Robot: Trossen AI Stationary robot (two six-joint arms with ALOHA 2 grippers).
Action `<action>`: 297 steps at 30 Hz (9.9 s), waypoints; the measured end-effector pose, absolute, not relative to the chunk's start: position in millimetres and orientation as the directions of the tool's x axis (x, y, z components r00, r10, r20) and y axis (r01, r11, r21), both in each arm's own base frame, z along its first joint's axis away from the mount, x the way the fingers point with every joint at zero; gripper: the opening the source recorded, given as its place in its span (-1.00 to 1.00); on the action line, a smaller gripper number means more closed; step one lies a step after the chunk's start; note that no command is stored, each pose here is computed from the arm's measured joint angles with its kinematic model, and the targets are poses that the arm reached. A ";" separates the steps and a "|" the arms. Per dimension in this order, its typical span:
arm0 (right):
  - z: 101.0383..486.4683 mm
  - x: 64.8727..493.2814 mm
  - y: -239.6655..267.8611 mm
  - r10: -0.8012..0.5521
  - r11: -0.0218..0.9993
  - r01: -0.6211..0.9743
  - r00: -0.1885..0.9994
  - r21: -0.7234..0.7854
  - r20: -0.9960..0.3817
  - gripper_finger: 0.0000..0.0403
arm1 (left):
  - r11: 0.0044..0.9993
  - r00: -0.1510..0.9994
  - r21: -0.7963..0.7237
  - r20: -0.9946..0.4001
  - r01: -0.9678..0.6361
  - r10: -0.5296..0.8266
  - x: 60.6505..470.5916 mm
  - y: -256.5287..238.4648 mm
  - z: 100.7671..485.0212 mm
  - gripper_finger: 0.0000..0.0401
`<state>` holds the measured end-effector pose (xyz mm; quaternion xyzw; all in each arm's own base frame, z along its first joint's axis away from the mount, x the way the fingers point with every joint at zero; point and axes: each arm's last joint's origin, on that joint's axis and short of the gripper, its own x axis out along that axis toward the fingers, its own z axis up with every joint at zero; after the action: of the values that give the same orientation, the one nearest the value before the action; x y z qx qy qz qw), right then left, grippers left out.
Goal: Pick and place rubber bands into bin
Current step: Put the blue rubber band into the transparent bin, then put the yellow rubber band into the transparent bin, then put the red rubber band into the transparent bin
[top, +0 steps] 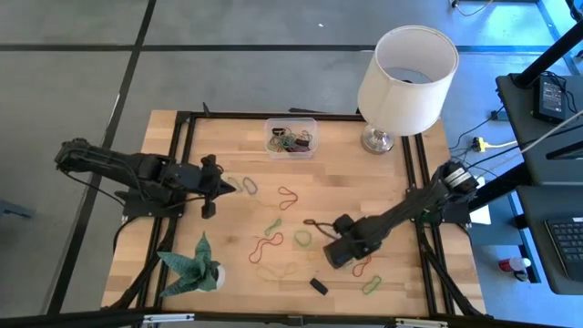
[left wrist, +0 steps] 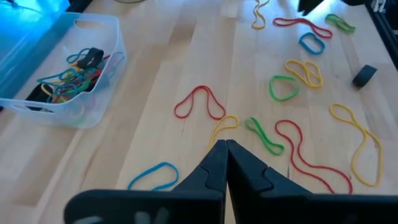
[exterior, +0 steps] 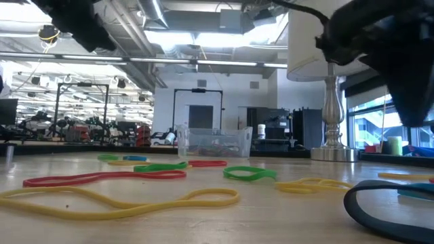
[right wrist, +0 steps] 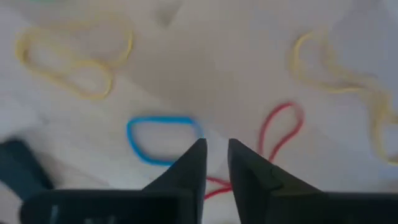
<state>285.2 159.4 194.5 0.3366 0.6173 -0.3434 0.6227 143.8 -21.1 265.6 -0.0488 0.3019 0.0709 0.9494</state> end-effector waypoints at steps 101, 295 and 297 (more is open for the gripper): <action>292.1 449.3 -112.7 -0.279 0.856 0.516 0.498 0.022 -0.821 -0.66 | 0.974 0.755 0.044 -0.625 -0.221 0.200 152.5 -6.6 258.3 -0.99; 124.8 247.3 143.7 0.066 0.367 0.918 -0.185 -0.148 -0.981 -0.20 | 0.996 0.807 -0.084 -0.587 0.018 -0.064 174.6 -8.5 237.7 -0.99; 121.9 248.7 144.5 0.068 0.369 0.918 -0.181 -0.144 -0.981 -0.30 | 0.996 0.806 -0.088 -0.589 0.015 -0.064 174.5 -8.5 237.4 -0.99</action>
<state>248.7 144.5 121.9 0.3807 0.6479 -0.4132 0.5144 174.5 -8.5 237.4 -0.0393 0.3112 -0.0206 0.9493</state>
